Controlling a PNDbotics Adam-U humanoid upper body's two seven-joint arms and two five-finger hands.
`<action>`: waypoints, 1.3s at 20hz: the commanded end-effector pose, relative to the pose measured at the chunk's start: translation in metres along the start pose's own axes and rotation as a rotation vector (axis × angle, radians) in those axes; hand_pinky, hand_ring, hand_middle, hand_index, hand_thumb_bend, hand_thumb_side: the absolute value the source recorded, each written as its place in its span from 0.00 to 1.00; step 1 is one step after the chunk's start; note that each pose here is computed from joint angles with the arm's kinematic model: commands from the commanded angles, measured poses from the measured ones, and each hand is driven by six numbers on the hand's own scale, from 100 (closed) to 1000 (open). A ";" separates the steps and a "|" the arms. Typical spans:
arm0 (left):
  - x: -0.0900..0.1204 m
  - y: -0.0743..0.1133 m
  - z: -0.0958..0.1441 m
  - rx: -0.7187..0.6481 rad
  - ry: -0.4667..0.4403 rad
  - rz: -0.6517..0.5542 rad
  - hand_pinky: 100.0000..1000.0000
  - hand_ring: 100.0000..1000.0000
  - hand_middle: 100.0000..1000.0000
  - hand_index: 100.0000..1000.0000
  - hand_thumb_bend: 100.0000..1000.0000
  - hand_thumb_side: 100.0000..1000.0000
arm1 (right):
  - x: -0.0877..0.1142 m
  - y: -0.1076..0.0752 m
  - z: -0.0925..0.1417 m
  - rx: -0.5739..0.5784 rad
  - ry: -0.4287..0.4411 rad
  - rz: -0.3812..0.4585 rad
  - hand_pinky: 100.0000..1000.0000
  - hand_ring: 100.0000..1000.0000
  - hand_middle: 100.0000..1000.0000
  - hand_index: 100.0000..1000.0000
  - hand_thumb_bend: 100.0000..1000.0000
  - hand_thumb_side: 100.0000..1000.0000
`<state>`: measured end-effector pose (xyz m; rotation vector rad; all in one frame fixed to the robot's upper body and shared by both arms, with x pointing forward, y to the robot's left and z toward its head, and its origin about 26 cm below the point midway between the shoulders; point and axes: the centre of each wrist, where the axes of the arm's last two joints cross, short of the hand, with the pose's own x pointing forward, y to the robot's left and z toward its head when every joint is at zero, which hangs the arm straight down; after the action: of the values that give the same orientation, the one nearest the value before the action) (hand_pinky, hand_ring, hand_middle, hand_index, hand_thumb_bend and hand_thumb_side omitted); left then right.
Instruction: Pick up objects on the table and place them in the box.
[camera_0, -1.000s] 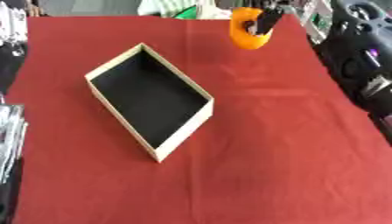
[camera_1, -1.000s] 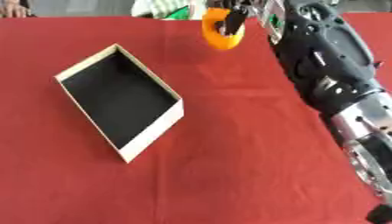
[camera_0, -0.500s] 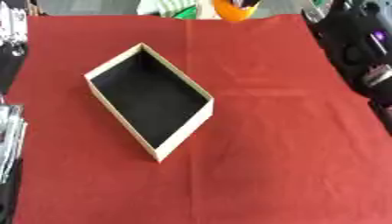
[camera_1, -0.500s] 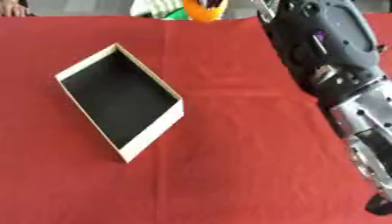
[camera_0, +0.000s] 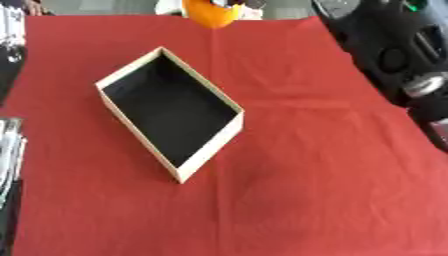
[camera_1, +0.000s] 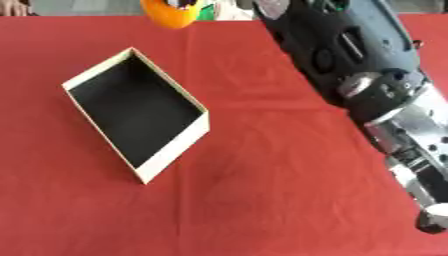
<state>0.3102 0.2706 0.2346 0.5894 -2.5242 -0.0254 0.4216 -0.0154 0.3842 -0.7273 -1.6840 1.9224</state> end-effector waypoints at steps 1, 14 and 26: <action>0.007 0.002 -0.006 0.005 -0.036 0.003 0.47 0.65 0.65 0.82 0.31 0.50 | 0.025 -0.014 0.009 -0.034 -0.072 0.038 0.68 0.53 0.34 0.64 0.00 0.00; 0.008 -0.001 -0.005 -0.002 -0.037 0.018 0.47 0.65 0.65 0.82 0.31 0.50 | 0.060 0.024 -0.006 -0.008 -0.071 0.061 0.68 0.54 0.34 0.64 0.00 0.00; 0.008 -0.001 -0.005 -0.002 -0.035 0.024 0.47 0.65 0.65 0.82 0.30 0.50 | 0.047 0.059 -0.021 0.123 -0.108 0.038 0.71 0.59 0.39 0.67 0.00 0.00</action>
<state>0.3105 0.2687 0.2339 0.5702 -2.5288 -0.0260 0.4036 0.0222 0.3103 -0.6198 -1.5869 2.0844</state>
